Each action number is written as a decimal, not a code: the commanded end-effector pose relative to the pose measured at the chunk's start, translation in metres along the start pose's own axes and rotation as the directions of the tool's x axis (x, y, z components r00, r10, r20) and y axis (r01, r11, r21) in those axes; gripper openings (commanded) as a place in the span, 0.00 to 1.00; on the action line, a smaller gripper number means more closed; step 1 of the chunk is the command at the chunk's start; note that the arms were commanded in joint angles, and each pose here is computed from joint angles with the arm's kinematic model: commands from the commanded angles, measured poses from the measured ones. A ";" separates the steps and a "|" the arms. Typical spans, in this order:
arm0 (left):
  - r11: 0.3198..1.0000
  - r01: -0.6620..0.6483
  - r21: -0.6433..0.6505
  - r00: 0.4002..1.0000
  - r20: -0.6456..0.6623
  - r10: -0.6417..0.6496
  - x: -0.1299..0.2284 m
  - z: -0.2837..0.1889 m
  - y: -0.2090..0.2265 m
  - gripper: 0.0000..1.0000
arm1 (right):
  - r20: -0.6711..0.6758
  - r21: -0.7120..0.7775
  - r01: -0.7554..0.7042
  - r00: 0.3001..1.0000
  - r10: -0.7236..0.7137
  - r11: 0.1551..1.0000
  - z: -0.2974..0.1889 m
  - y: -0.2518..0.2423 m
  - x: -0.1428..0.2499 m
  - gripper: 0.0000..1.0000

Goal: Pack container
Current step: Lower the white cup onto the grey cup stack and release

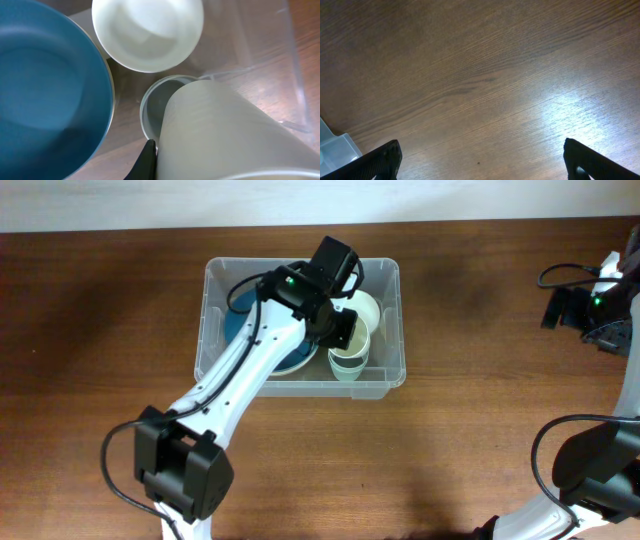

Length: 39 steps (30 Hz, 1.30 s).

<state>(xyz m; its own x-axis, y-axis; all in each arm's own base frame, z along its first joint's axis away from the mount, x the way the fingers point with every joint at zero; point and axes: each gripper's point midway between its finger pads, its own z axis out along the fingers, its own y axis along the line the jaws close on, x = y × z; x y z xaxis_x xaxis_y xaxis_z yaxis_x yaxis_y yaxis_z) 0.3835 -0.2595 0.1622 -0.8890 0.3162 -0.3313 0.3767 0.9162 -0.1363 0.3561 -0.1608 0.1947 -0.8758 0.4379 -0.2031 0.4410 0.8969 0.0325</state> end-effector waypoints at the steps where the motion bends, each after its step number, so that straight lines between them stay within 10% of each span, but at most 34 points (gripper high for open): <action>1: 1.000 -0.021 -0.012 1.000 -0.003 0.021 0.000 0.004 0.001 0.01 | -0.006 -0.002 -0.010 1.000 0.010 1.000 0.002 -0.001 0.001 0.99; 18: 0.999 -0.020 -0.036 0.999 -0.041 0.018 0.009 0.004 0.006 0.02 | -0.006 -0.002 -0.010 1.000 0.010 1.000 0.002 -0.001 0.001 0.99; 28: 0.999 -0.020 -0.038 0.999 -0.040 0.018 0.009 0.004 0.007 0.41 | -0.006 -0.002 -0.010 1.000 0.010 1.000 0.002 -0.001 0.001 0.99; 34: 0.999 -0.014 -0.034 1.000 -0.004 0.014 -0.002 -0.001 0.008 0.95 | -0.006 -0.002 -0.010 1.000 0.010 1.000 0.002 -0.001 0.001 0.99; 39: 0.997 0.034 -0.073 0.998 0.050 -0.031 -0.017 -0.035 0.032 0.99 | -0.006 -0.002 -0.010 1.000 0.010 1.000 0.002 -0.001 0.001 0.99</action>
<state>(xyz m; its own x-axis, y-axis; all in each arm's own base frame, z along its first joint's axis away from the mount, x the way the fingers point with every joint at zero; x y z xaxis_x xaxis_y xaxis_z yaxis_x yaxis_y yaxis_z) 0.3823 -0.2470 0.1671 -0.8952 0.3228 -0.3071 0.3685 0.9239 -0.1031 0.3561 -0.1608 0.1947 -0.8756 0.4383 -0.2031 0.4413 0.8968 0.0326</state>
